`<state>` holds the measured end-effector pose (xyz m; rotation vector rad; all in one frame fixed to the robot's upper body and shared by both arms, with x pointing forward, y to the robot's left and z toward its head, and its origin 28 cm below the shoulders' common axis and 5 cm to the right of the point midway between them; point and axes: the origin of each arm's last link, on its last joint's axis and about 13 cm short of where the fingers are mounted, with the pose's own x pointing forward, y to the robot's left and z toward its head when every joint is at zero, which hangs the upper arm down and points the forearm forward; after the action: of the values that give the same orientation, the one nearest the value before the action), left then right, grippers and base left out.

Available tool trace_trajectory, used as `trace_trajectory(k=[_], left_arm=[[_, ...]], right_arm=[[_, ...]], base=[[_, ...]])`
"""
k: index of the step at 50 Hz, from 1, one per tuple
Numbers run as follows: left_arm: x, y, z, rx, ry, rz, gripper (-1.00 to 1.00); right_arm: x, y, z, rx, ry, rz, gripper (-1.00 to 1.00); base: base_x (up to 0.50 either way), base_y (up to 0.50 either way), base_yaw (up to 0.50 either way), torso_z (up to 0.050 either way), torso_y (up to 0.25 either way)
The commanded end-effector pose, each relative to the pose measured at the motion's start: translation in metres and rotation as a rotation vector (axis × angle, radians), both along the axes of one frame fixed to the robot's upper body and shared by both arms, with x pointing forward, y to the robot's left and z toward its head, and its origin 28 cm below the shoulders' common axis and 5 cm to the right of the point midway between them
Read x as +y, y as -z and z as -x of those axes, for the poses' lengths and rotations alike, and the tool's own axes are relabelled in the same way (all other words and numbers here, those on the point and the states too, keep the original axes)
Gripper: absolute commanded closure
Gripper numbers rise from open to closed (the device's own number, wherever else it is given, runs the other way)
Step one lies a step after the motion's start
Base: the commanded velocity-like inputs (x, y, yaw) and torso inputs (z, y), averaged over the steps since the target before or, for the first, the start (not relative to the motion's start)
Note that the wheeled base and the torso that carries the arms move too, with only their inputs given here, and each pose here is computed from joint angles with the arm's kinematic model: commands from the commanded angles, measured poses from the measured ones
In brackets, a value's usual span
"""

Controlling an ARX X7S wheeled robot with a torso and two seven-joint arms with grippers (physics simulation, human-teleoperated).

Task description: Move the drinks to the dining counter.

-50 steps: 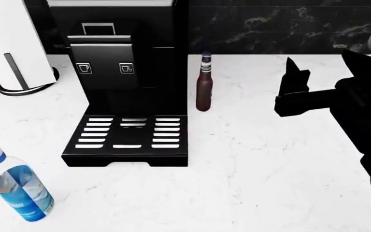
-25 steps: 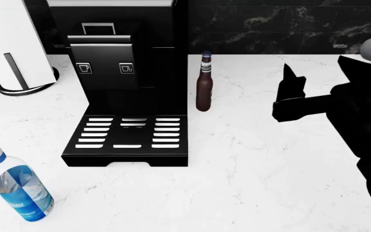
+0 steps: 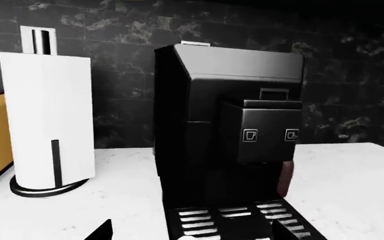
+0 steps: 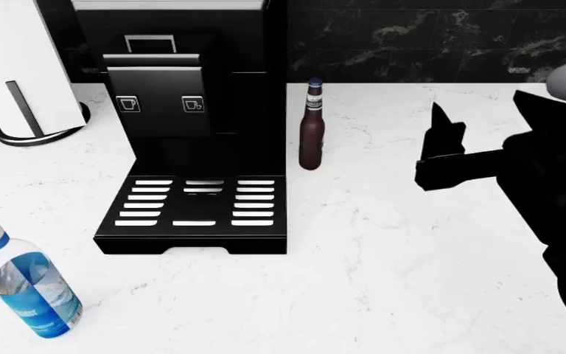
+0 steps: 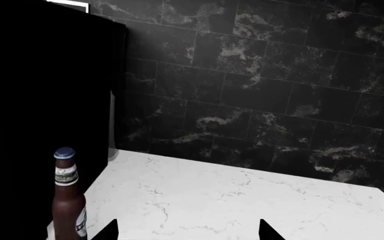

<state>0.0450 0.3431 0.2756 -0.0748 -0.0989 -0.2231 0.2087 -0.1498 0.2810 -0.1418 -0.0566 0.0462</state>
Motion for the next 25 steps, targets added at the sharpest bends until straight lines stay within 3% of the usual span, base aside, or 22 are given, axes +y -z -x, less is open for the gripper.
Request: trace_trajectory(k=[1,15,25], left_arm=[[-0.007,0.003,0.011,0.130,0.115,-0.081,-1.00],[-0.008,-0.002,0.028,0.168,0.121,-0.153,-1.00],[-0.003,0.001,0.028,0.192,0.045,-0.149,-1.00]], right_arm=[[-0.001,0.002,0.001,0.002,0.000,-0.001,-1.00],[0.000,0.001,0.001,0.001,-0.005,-0.002,-1.00],[-0.001,0.003,0.002,0.005,-0.005,-0.004,-1.00]], base=[[0.00,0.00,0.00,0.000,0.000],[0.00,0.00,0.00,0.000,0.000],[0.00,0.00,0.00,0.000,0.000]])
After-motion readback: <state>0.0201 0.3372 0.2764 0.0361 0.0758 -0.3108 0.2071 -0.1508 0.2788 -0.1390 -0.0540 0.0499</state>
